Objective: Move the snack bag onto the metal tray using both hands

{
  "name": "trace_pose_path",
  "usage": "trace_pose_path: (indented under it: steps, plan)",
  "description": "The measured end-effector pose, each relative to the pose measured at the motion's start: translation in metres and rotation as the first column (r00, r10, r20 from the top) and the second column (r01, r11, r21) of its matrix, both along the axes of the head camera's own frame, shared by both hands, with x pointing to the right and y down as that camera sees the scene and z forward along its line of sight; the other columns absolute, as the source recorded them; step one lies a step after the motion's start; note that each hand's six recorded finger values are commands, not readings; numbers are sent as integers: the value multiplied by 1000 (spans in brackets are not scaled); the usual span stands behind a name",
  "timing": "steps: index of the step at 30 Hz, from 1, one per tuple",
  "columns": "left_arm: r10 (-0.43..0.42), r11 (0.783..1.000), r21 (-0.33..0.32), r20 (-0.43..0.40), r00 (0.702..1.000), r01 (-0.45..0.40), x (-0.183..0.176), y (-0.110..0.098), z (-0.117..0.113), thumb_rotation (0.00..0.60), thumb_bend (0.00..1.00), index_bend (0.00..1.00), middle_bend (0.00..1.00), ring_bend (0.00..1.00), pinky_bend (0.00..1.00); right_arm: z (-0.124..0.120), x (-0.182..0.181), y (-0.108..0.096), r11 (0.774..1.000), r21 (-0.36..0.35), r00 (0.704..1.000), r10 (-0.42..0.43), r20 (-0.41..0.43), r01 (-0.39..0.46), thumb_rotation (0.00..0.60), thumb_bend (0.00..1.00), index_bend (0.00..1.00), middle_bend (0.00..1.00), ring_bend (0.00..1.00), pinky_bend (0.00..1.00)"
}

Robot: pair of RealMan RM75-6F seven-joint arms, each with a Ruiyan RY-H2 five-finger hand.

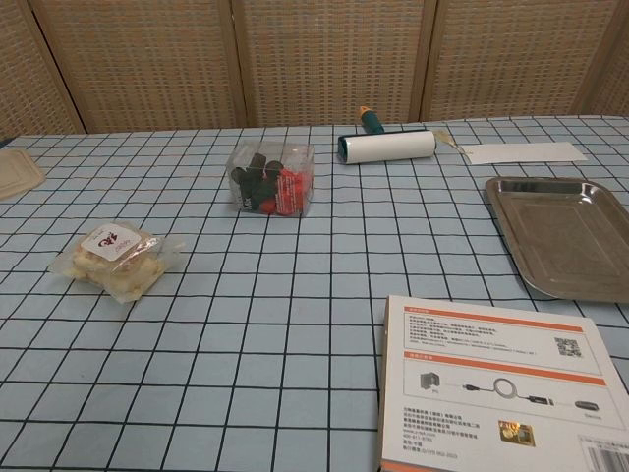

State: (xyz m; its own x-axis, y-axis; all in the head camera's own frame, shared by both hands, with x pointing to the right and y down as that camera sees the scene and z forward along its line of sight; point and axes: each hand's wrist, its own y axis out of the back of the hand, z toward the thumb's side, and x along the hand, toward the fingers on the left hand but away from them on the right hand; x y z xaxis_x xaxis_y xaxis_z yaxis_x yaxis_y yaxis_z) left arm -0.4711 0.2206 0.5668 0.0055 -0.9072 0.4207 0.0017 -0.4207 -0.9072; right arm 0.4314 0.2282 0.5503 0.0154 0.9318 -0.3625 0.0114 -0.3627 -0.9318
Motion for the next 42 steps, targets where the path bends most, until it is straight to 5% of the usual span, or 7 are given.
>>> trace_pose_path:
  steps: [27, 34, 42]
  plan:
    - [64, 998, -24, -7, 998, -64, 13, -6, 8, 600, 36, 0, 0, 0, 0, 0, 2, 2, 1000, -15, 1000, -4, 8, 4, 600, 91, 0, 0, 0, 0]
    - [119, 993, -26, 40, 992, -118, 28, -37, 9, 600, 18, 0, 0, 0, 0, -5, 9, -3, 1000, 16, 1000, 8, -27, -8, 600, 91, 15, 0, 0, 0]
    - [226, 967, -142, 104, 969, -210, 63, -80, 44, 600, 0, 0, 0, 0, 0, -10, 22, -8, 997, 36, 997, 64, -32, -63, 600, 90, 40, 0, 0, 0]
